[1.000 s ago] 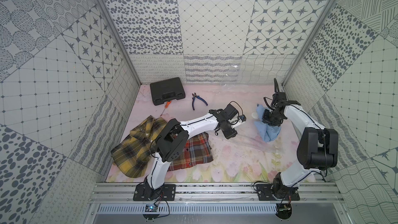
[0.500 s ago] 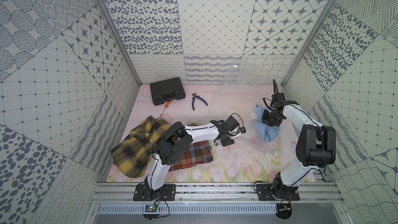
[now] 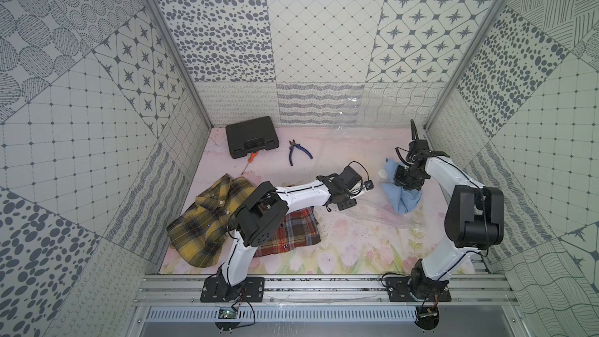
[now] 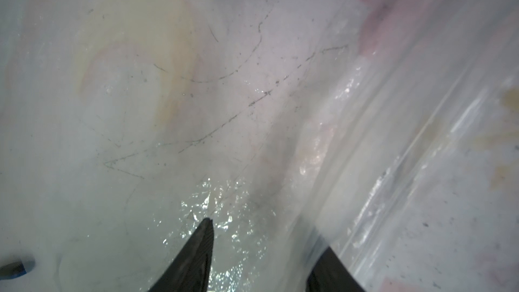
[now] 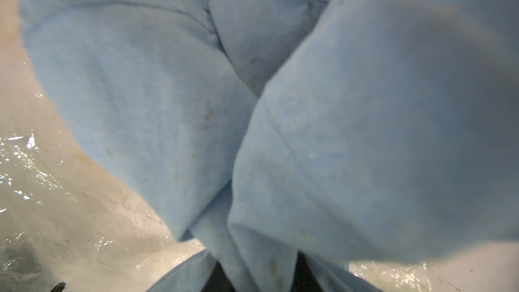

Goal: Place the folded shirt into the vacuum bag
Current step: Open the vacuum bag at the center of the board, then place the shirt in the vacuum bag.

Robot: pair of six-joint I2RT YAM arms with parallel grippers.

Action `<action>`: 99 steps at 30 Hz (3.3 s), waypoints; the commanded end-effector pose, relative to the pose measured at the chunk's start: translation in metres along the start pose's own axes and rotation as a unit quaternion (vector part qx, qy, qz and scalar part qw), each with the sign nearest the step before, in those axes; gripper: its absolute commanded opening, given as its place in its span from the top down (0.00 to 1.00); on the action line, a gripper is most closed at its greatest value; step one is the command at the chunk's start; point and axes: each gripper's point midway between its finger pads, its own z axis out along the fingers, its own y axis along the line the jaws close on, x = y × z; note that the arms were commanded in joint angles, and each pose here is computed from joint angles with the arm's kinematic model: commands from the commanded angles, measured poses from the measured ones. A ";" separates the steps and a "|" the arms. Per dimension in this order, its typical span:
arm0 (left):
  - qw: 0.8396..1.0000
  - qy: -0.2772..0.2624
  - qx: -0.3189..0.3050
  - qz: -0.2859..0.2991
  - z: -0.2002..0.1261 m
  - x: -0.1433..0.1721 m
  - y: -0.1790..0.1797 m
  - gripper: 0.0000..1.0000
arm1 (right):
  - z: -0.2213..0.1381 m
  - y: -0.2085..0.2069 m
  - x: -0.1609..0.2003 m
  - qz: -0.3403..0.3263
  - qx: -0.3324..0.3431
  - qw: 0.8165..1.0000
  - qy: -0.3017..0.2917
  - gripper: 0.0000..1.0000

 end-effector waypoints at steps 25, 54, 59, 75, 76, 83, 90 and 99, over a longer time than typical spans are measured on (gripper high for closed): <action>0.990 0.000 -0.008 -0.139 -0.015 0.004 -0.052 1.00 | 0.098 0.140 -0.029 -0.114 -0.018 0.989 0.089 1.00; 0.963 -0.024 0.032 -0.267 -0.049 -0.041 0.097 0.99 | -0.169 0.137 0.162 -0.329 -0.274 0.902 -0.058 1.00; 0.956 -0.047 0.041 -0.288 -0.061 -0.055 0.101 0.99 | -0.125 0.145 0.164 -0.342 -0.239 0.908 -0.035 1.00; 0.951 -0.080 0.071 -0.290 -0.094 -0.068 0.086 0.99 | -0.061 0.159 0.150 -0.292 -0.229 0.928 -0.025 1.00; 0.952 -0.080 0.071 -0.288 -0.093 -0.066 0.083 0.99 | -0.069 0.163 0.149 -0.290 -0.239 0.926 -0.031 1.00; 0.950 -0.091 0.080 -0.289 -0.096 -0.065 0.068 0.99 | -0.077 0.175 0.138 -0.279 -0.253 0.926 -0.043 1.00; 0.947 -0.107 0.075 -0.293 -0.108 -0.070 0.069 0.99 | -0.034 0.174 0.120 -0.276 -0.201 0.938 -0.057 1.00; 0.951 -0.070 0.063 -0.295 -0.086 -0.051 0.067 0.99 | -0.035 0.173 0.143 -0.246 -0.261 0.933 0.007 0.36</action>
